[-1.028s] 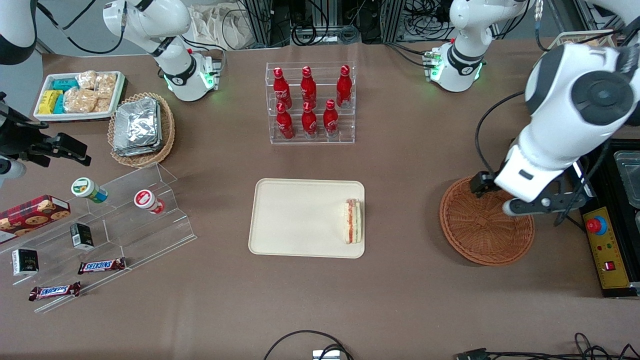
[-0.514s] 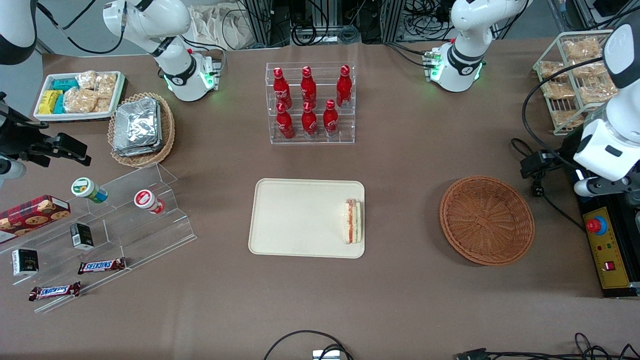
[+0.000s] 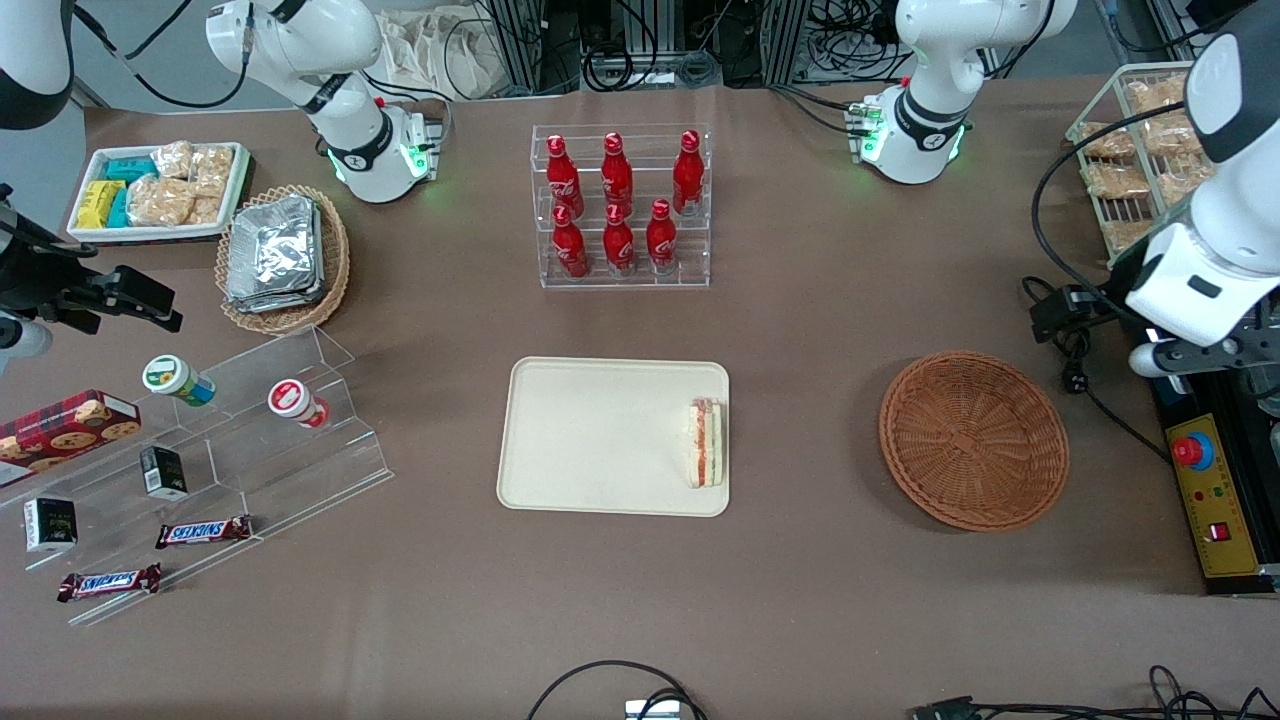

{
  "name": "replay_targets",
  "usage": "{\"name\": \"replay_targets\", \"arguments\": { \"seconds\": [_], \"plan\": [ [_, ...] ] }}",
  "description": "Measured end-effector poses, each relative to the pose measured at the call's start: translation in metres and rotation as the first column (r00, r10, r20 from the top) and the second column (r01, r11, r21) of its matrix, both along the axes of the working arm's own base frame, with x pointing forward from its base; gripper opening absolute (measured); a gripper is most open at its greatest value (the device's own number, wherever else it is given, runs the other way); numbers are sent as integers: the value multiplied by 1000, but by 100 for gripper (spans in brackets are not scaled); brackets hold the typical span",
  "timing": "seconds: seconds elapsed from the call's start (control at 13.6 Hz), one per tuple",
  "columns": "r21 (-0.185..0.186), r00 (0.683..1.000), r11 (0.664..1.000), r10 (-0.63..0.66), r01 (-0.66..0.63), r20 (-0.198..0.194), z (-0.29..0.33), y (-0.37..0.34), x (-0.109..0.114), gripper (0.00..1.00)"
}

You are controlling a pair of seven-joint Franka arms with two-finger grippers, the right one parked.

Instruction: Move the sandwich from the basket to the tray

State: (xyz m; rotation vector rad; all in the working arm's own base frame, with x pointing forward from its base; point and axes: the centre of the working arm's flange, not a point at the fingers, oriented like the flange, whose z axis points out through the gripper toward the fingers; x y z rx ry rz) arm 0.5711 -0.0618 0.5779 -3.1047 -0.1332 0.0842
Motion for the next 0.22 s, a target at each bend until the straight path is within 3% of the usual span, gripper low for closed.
{"name": "replay_targets", "arguments": {
  "seconds": [0.22],
  "plan": [
    [1,1000,1000,-15,15,4,4,-9,-10,100]
  ]
}}
